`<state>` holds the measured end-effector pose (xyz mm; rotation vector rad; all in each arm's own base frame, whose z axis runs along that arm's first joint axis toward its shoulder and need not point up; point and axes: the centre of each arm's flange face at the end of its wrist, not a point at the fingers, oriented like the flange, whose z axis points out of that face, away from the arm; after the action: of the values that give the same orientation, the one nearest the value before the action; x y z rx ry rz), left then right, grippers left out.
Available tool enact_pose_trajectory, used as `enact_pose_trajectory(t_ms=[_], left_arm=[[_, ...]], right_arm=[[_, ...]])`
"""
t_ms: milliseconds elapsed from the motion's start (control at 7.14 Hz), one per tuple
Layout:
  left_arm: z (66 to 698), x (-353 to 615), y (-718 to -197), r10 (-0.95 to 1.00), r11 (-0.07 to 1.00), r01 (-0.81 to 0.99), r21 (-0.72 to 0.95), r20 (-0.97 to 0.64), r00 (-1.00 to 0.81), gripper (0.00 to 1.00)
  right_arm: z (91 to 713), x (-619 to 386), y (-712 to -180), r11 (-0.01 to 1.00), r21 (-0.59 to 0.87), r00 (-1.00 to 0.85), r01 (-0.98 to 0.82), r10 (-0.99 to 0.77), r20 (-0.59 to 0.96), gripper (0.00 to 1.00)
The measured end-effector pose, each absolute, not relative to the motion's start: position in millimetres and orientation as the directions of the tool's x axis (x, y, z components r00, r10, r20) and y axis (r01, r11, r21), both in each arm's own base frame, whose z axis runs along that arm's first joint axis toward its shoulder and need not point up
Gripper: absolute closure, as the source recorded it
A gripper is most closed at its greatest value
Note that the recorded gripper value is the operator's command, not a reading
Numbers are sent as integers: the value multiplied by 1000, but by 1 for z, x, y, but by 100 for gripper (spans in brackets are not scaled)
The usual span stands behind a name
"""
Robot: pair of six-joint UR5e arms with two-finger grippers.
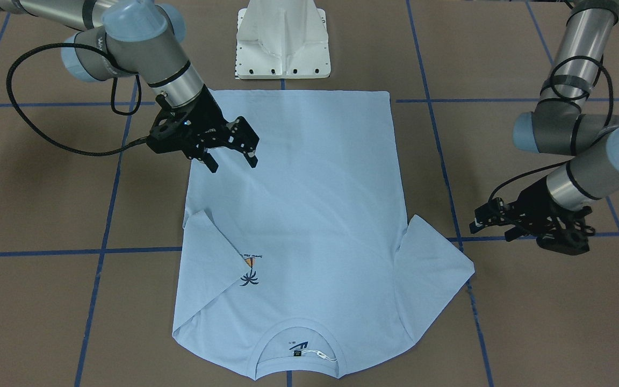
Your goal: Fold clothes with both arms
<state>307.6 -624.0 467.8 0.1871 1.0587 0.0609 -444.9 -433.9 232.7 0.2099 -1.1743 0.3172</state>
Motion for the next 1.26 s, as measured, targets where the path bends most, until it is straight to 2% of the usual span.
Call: enact_pose_trajectory(t_ms=[140, 420, 561, 701, 841, 1261], left_arm=[[472, 331, -629, 141, 975, 72, 212, -831, 538, 31], [483, 350, -634, 138, 966, 98, 237, -802, 581, 36], [487, 352, -636, 134, 966, 100, 237, -797, 589, 42], [488, 355, -638, 132, 967, 101, 236, -795, 592, 93], [487, 358, -641, 131, 967, 100, 234, -795, 593, 100], [469, 361, -644, 121, 967, 117, 228, -811, 573, 100]], right_arm=[[235, -441, -430, 936, -1, 349, -353, 133, 928, 0], [237, -443, -424, 932, 9, 353, -363, 129, 926, 0], [237, -446, -422, 931, 12, 356, -365, 127, 926, 0], [238, -447, -421, 930, 15, 357, -368, 127, 925, 0], [238, -448, -421, 928, 17, 359, -371, 127, 925, 0], [240, -451, -419, 929, 18, 363, -369, 126, 923, 0]])
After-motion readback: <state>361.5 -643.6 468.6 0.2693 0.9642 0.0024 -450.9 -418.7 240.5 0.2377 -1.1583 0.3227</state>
